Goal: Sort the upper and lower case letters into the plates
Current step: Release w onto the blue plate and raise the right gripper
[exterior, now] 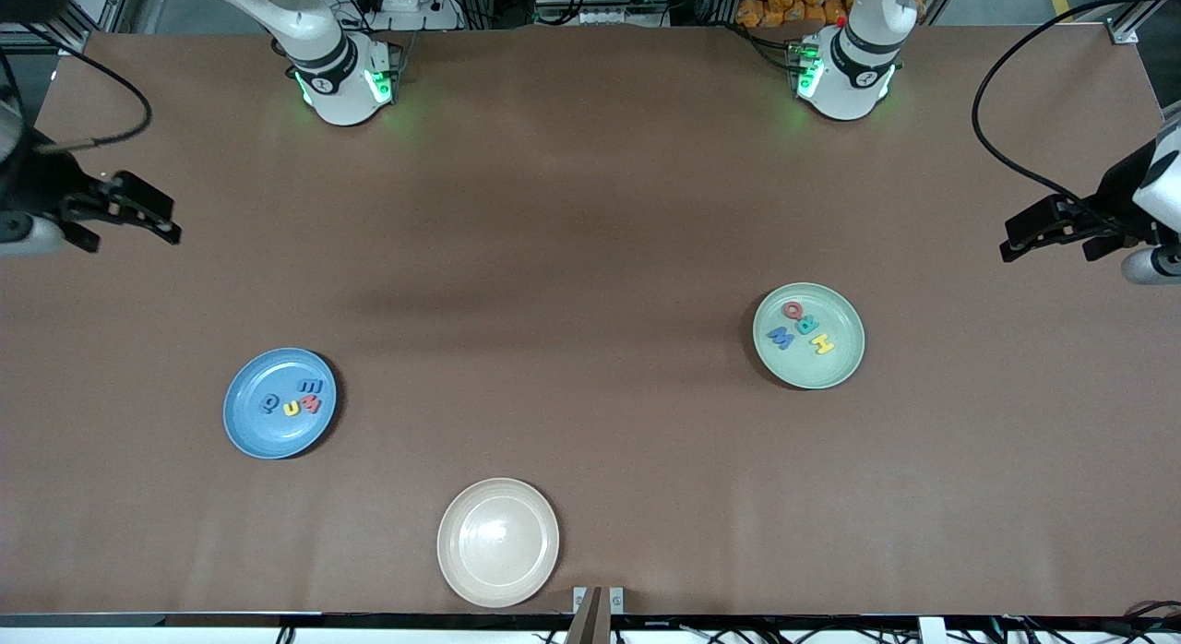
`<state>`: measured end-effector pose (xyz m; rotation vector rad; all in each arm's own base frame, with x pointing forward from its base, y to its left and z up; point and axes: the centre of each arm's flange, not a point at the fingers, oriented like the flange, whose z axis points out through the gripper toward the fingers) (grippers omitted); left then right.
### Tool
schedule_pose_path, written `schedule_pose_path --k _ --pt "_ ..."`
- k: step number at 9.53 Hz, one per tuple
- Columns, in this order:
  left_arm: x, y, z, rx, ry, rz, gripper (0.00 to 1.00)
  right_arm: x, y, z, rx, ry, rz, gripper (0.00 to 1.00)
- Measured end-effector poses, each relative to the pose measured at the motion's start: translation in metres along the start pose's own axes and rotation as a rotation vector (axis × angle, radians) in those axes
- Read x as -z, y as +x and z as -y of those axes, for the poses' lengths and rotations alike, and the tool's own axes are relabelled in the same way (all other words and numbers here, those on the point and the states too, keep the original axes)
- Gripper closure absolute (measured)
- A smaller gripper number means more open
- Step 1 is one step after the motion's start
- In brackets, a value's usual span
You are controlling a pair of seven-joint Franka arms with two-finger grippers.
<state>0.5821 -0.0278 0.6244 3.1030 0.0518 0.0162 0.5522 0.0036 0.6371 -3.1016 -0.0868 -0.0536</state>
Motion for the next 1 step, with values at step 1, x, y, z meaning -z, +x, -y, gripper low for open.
schedule_pose_path --k 1 --pt "0.0001 -0.0022 -0.0009 -0.002 0.0 0.002 0.0 0.0068 -0.0025 -0.0116 -0.013 0.0 -0.002 0.0"
